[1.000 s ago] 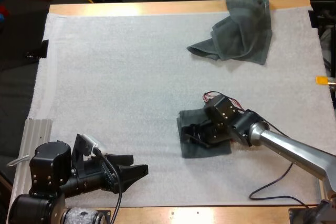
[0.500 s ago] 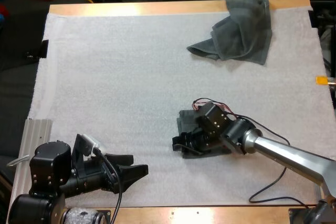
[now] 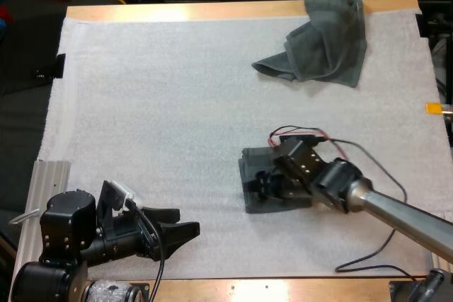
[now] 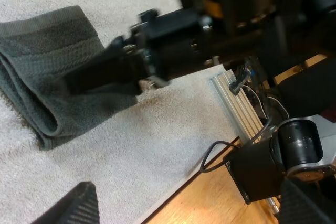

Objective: Pick towel from pile, fold and stack

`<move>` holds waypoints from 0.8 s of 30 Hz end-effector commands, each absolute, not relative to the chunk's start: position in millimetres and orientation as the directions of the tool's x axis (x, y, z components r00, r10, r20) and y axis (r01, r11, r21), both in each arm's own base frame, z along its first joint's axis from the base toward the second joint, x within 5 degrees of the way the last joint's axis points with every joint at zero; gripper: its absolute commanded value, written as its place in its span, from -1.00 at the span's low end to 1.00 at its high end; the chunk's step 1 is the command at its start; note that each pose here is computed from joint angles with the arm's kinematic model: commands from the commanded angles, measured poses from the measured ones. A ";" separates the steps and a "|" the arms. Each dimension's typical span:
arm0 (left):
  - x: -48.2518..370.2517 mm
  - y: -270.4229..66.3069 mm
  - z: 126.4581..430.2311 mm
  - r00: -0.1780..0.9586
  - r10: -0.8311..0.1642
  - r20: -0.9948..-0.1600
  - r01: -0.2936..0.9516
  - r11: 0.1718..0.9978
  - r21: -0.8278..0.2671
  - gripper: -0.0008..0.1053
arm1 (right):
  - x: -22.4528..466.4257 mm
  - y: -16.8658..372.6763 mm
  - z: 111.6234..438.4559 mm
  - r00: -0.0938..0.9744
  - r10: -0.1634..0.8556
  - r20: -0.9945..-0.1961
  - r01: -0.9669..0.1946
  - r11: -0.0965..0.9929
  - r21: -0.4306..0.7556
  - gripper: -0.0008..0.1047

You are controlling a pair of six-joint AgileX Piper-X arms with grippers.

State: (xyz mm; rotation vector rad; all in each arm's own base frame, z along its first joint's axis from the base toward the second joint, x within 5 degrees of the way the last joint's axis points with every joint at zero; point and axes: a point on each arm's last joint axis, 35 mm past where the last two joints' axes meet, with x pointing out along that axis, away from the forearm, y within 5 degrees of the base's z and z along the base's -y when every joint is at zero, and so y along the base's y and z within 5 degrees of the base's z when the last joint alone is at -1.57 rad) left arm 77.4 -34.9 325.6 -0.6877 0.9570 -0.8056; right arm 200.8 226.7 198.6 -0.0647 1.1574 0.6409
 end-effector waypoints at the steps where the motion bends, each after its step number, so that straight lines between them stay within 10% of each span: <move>1: 75.9 -35.3 327.0 0.335 -0.844 -0.419 0.291 0.515 -0.806 0.30 | 198.0 220.2 205.1 0.266 0.386 -0.884 -0.509 0.835 0.211 0.06; 9: 76.1 -35.2 326.9 0.338 -0.841 -0.422 0.289 0.520 -0.804 0.30 | 180.3 193.6 232.3 0.329 0.250 -0.911 -0.494 0.867 0.060 0.06; 18: 77.1 -34.7 326.2 0.354 -0.826 -0.439 0.282 0.542 -0.791 0.36 | 157.1 169.0 275.3 0.380 0.328 -0.865 -0.522 0.848 0.092 0.07; 24: 78.2 -33.6 325.1 0.386 -0.794 -0.469 0.264 0.583 -0.769 0.36 | 140.3 151.1 299.6 0.416 0.384 -0.824 -0.526 0.841 0.126 0.47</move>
